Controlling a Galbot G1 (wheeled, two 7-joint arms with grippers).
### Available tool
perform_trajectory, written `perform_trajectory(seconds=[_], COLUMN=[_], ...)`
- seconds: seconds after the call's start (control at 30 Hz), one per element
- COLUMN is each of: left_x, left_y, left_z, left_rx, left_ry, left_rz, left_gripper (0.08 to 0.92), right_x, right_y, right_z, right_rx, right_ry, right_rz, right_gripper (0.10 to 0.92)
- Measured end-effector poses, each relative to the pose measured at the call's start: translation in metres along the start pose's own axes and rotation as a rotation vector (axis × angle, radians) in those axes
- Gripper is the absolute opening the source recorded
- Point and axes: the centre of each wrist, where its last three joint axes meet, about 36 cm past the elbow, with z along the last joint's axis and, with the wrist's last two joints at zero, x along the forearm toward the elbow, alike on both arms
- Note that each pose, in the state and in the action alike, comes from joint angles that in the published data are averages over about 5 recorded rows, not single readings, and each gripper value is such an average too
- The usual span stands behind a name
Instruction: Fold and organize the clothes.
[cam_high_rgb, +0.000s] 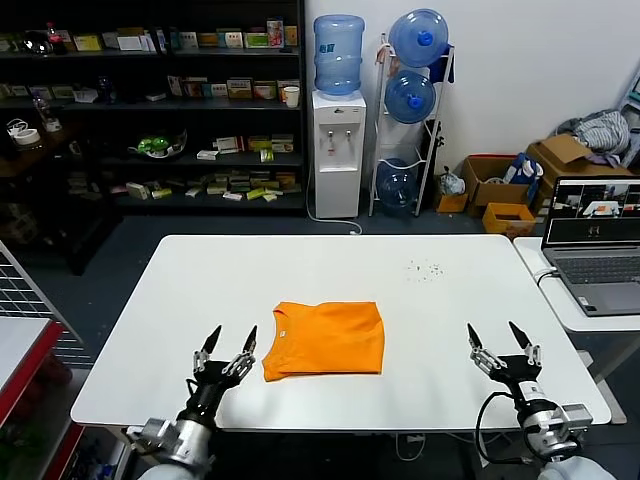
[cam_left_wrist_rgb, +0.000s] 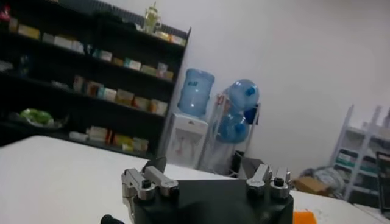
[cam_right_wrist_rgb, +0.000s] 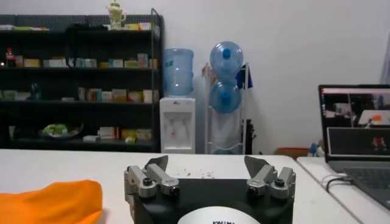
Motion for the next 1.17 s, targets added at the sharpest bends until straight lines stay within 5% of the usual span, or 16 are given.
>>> perform_trajectory(seconds=[0.4, 1.17], left_x=[0.040, 0.053], left_y=[0.026, 0.040], left_z=[-0.004, -0.008], left_rx=[-0.094, -0.169], left_ry=[-0.089, -0.137], left_rz=[-0.034, -0.059], left_gripper=[0.823, 0.823], right_x=[0.015, 0.023], right_y=[0.002, 0.014], right_z=[0.016, 0.034], right_rx=[0.037, 0.075], right_ry=[-0.090, -0.130], right_rz=[0.037, 0.063], right_gripper=[0.823, 0.823])
